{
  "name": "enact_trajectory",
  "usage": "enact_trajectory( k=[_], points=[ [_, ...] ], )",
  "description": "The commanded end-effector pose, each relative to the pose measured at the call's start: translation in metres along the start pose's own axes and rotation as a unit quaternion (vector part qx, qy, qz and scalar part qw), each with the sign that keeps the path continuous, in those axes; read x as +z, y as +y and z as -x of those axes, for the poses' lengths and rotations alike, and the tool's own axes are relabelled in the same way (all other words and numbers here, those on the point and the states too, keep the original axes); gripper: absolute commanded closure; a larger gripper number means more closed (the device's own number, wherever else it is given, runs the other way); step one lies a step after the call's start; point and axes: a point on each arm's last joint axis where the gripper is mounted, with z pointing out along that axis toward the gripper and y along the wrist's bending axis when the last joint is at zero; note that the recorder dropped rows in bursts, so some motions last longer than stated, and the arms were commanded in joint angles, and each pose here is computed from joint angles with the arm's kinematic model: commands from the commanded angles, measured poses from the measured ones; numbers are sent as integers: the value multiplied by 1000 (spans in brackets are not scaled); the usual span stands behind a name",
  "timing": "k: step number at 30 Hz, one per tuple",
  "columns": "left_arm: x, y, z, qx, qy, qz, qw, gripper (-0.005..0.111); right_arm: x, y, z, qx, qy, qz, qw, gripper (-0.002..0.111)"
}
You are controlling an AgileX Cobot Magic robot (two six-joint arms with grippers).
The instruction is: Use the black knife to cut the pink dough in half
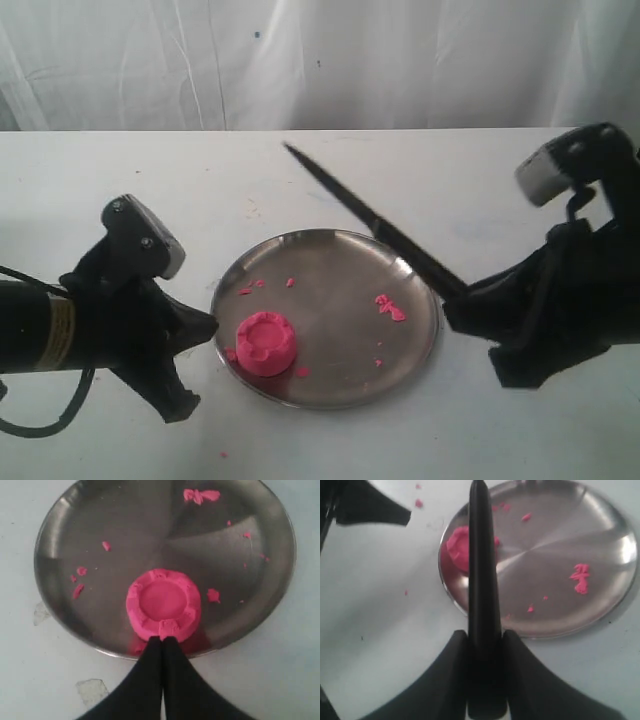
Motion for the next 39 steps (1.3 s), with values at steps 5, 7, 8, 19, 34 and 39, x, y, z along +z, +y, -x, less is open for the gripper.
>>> enact_trajectory(
  k=[5,7,8,19,34,39],
  points=[
    [3,11,32,151,-36,25,987,107,39,8,-7,-57,87,-28,994,108],
    [1,14,43,134,-55,34,989,107,52,11,-7,-102,107,-9,989,108],
    [1,16,47,130,-61,37,989,107,59,11,-5,-130,114,-2,985,108],
    [27,30,42,115,-4,64,991,107,123,-16,21,-272,150,-9,950,108],
    [32,48,30,20,11,90,996,107,134,-16,11,-241,179,19,954,108],
    [32,51,30,15,5,90,996,107,134,-15,-1,-226,195,23,954,108]
  ],
)
